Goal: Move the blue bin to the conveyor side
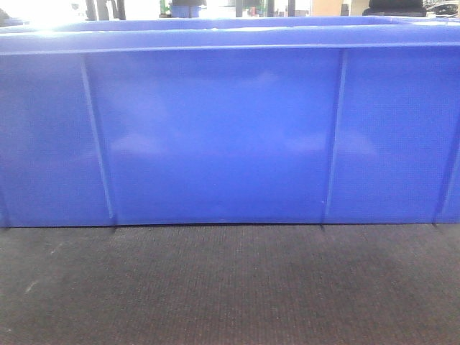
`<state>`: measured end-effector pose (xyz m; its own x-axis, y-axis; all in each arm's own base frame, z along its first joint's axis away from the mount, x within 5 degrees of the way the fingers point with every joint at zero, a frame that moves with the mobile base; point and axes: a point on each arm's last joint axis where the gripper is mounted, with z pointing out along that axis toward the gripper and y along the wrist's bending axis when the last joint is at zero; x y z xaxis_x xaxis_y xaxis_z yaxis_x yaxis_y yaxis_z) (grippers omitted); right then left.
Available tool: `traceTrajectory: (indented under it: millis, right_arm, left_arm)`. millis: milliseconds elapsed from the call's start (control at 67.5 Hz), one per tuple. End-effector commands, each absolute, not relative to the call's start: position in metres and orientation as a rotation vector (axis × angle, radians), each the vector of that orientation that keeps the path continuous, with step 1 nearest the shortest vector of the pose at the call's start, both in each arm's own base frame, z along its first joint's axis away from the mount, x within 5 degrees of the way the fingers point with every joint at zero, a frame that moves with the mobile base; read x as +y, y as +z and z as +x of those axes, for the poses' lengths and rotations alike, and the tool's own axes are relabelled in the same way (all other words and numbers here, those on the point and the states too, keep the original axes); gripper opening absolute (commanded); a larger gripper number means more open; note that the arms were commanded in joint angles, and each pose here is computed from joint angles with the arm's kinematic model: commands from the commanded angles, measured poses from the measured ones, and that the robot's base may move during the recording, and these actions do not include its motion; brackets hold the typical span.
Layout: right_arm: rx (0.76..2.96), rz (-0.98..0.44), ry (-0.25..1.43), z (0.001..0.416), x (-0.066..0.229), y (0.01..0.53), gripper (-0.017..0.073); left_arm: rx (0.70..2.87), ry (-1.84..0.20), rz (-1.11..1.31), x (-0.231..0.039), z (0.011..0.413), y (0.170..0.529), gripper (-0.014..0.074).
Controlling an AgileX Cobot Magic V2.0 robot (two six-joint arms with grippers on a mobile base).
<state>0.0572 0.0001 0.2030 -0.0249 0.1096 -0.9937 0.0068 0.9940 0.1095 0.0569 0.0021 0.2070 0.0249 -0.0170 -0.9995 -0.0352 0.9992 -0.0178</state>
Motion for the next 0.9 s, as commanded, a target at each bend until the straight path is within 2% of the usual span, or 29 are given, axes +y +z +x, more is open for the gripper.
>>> traceTrajectory:
  millis: [0, 889]
  right_arm:
    - [1.577, 0.078, 0.063, 0.0565, -0.0002, 0.2046, -0.0078]
    - [1.577, 0.078, 0.063, 0.0565, -0.0002, 0.2046, -0.0078]
  left_arm:
    - [1.517, 0.014, -0.043, 0.0021, 0.0563, 0.2101, -0.0008]
    - [1.517, 0.014, -0.043, 0.0021, 0.0563, 0.2101, -0.0008]
